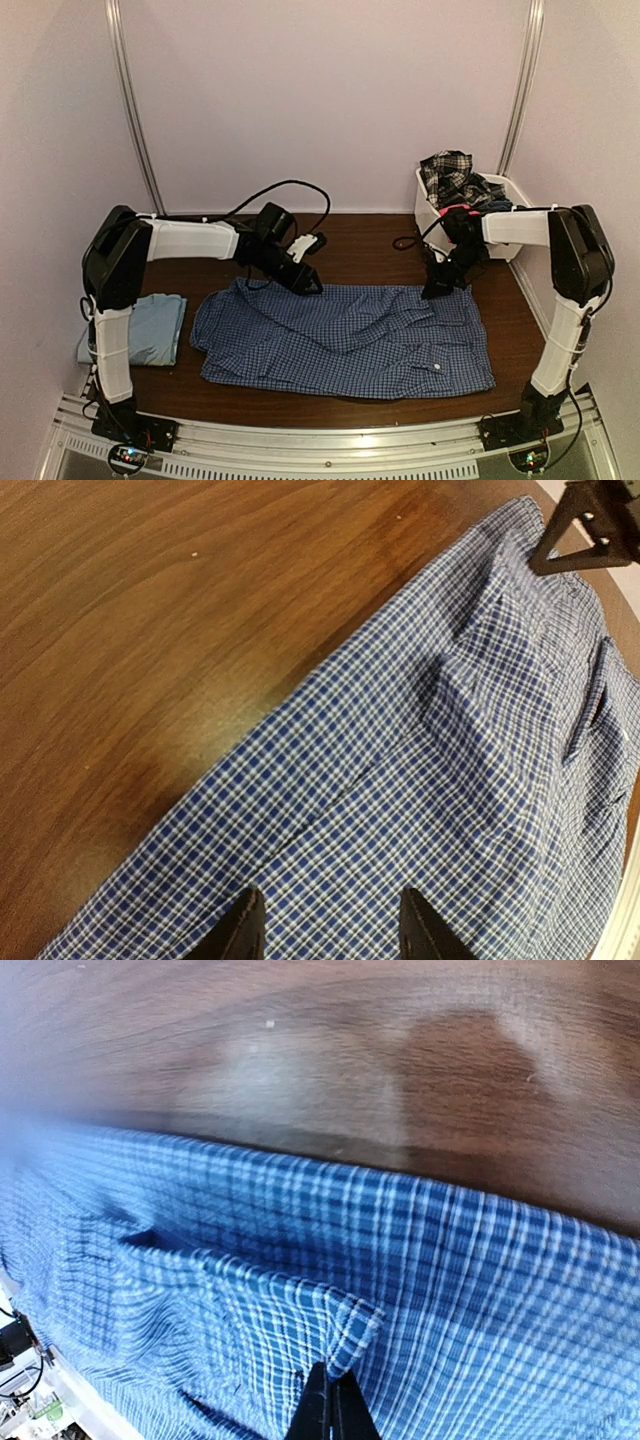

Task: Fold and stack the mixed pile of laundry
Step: Adjust the rectangle-folded shirt at the center of the board.

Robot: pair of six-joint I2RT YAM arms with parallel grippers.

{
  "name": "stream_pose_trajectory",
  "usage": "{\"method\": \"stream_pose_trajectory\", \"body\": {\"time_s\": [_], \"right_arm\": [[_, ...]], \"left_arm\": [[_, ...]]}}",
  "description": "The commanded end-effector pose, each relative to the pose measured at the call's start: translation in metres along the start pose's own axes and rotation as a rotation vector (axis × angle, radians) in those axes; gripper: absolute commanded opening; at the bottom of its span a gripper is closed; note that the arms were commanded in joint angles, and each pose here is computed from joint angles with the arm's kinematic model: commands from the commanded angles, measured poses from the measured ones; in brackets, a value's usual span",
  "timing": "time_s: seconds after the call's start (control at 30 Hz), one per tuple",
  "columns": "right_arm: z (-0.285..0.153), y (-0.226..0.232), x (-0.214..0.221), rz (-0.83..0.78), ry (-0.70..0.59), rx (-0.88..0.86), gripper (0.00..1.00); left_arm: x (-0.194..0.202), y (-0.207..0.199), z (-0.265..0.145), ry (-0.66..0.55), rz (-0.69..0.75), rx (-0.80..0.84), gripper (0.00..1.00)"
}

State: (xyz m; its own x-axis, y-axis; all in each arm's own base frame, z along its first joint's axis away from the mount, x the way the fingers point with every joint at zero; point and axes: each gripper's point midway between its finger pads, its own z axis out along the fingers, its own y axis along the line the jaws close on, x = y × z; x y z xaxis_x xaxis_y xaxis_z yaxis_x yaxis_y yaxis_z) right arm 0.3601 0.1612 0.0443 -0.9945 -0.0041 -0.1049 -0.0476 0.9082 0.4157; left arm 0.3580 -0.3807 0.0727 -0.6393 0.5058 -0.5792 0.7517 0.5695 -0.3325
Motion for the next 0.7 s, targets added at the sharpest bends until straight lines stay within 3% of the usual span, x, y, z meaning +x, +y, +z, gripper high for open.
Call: {"method": "stream_pose_trajectory", "body": {"time_s": [0.0,0.43,0.5,0.57,0.67], "right_arm": [[-0.027,0.008,0.011,-0.001,-0.021,0.000,0.00],[-0.018,-0.044,0.040,0.043,0.030,0.152,0.00],[-0.014,-0.053,0.037,0.046,0.023,0.192,0.13],[-0.012,-0.056,0.027,0.049,-0.001,0.212,0.38],[-0.018,-0.049,0.011,0.030,-0.038,0.233,0.48]], "left_arm": [[-0.010,0.023,-0.022,-0.053,-0.027,-0.083,0.47],[0.011,0.075,-0.040,-0.010,-0.093,-0.263,0.49],[0.015,0.081,-0.041,0.002,-0.102,-0.287,0.49],[0.020,0.086,-0.042,0.018,-0.109,-0.307,0.49],[0.037,0.095,-0.037,0.075,-0.135,-0.325,0.49]]}}
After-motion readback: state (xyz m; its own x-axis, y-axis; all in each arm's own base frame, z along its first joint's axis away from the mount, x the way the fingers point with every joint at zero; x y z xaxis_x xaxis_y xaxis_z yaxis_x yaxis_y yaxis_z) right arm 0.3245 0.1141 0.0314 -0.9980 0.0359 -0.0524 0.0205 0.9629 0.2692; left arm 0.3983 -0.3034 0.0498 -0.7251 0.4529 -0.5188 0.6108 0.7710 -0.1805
